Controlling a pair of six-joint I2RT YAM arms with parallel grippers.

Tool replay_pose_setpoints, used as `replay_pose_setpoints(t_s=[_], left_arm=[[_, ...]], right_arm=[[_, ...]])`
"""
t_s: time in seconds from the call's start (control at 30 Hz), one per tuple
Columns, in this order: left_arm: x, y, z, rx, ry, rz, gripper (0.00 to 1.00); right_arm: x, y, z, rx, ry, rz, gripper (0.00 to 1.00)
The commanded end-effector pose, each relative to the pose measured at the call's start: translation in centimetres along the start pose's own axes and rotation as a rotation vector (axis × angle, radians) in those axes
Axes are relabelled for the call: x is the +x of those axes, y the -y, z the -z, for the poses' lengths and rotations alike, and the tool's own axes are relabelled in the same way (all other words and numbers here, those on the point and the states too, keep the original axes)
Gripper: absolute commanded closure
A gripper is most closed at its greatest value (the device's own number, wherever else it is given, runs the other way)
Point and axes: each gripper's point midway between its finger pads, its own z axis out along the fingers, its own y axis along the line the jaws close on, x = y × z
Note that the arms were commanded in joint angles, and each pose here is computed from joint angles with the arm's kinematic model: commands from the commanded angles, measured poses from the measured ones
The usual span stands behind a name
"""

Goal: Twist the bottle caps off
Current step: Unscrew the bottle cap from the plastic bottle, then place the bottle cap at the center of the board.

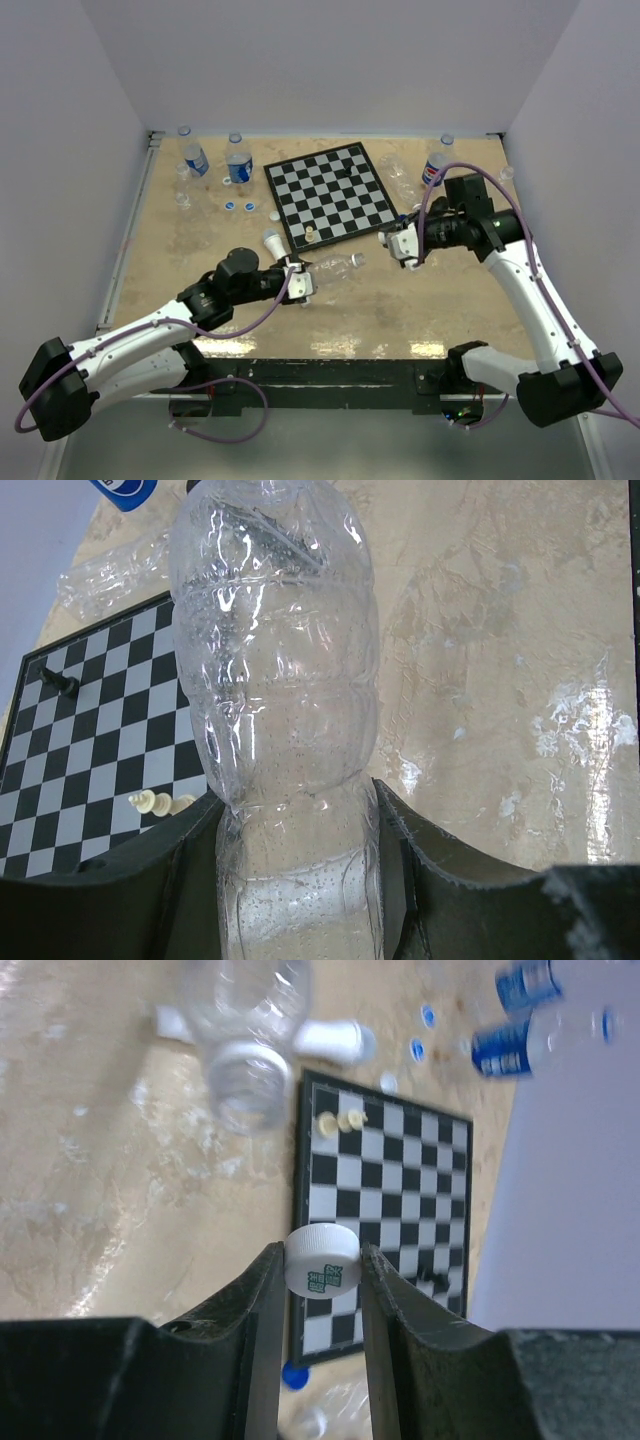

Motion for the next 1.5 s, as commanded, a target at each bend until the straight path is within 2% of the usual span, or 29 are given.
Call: replay_pose_setpoints(t_s=[0.0, 0.03, 0.1, 0.23, 0.37, 0.43, 0.67, 0.73, 0.83, 0.87, 0.93, 1.0, 1.07, 1.1, 1.13, 1.17, 1.2, 1.27, 1.37, 1.47], left_arm=[[-1.9, -1.0, 0.6, -0.037, 0.057, -0.021, 0.97], [-2.0, -1.0, 0.6, -0.040, 0.059, -0.020, 0.97], [-2.3, -0.9, 0.6, -0.031, 0.070, -0.022, 0.97], [-2.5, -0.5, 0.4, -0.006, 0.081, -0.011, 0.97], [-2.7, -0.6, 0.5, -0.007, 0.087, -0.008, 0.97], [-2.8, -0.6, 0.6, -0.010, 0.088, -0.006, 0.97], [-3.0, -0.6, 0.6, -0.008, 0.094, -0.002, 0.97], [-3.1, -0.4, 0.5, 0.000, 0.100, 0.000, 0.97], [-3.3, -0.3, 0.6, 0.004, 0.109, 0.007, 0.97], [-3.3, -0.3, 0.5, 0.008, 0.112, 0.010, 0.97], [-3.6, -0.2, 0.6, 0.011, 0.124, 0.019, 0.97], [-4.2, -0.2, 0.5, 0.017, 0.144, 0.034, 0.97], [-5.4, -0.2, 0.5, 0.027, 0.194, 0.056, 0.97], [-6.1, 0.2, 0.5, 0.051, 0.225, 0.079, 0.97], [-7.1, 0.2, 0.5, 0.061, 0.268, 0.096, 0.97], [-7.7, 0.5, 0.4, 0.078, 0.299, 0.135, 0.97], [-8.6, 0.6, 0.4, 0.092, 0.340, 0.161, 0.97], [-9.9, 0.7, 0.4, 0.114, 0.398, 0.198, 0.97], [-10.8, 0.4, 0.4, 0.103, 0.459, 0.233, 0.97], [-11.2, 0.1, 0.4, 0.084, 0.501, 0.239, 0.97]], right_arm=[[6.3, 1.5, 2.2, 0.311, -0.308, -0.462, 0.92], [8.7, 1.3, 3.0, 0.388, -0.412, -0.534, 0.92], [12.7, -1.3, 4.0, 0.420, -0.556, -0.683, 0.92], [18.5, -6.3, 6.5, 0.448, -0.675, -0.893, 0.85], [23.2, -9.9, 6.8, 0.473, -0.803, -0.982, 0.80], [25.0, -11.1, 5.8, 0.450, -0.826, -1.035, 0.78], [27.8, -10.5, 5.1, 0.466, -0.841, -1.087, 0.65], [28.2, -10.7, 4.7, 0.449, -0.841, -1.101, 0.58], [27.5, -10.2, 4.8, 0.417, -0.824, -1.099, 0.41], [26.7, -10.0, 4.9, 0.399, -0.807, -1.099, 0.33], [24.2, -8.2, 5.9, 0.406, -0.760, -1.051, 0.31], [20.7, -6.3, 6.0, 0.361, -0.651, -0.977, 0.30], [15.8, -4.2, 5.3, 0.269, -0.460, -0.836, 0.30], [12.6, -3.4, 4.5, 0.219, -0.322, -0.739, 0.26], [9.8, -3.0, 3.8, 0.183, -0.203, -0.642, 0.18], [7.1, -3.1, 3.4, 0.153, -0.103, -0.579, 0.05], [5.0, -2.9, 3.0, 0.146, -0.008, -0.503, 0.02], [0.8, -1.6, 0.8, 0.097, 0.147, -0.414, 0.02], [-4.0, -0.9, -1.8, -0.016, 0.293, -0.409, 0.02], [-5.5, -1.0, -2.1, -0.076, 0.359, -0.415, 0.02]])
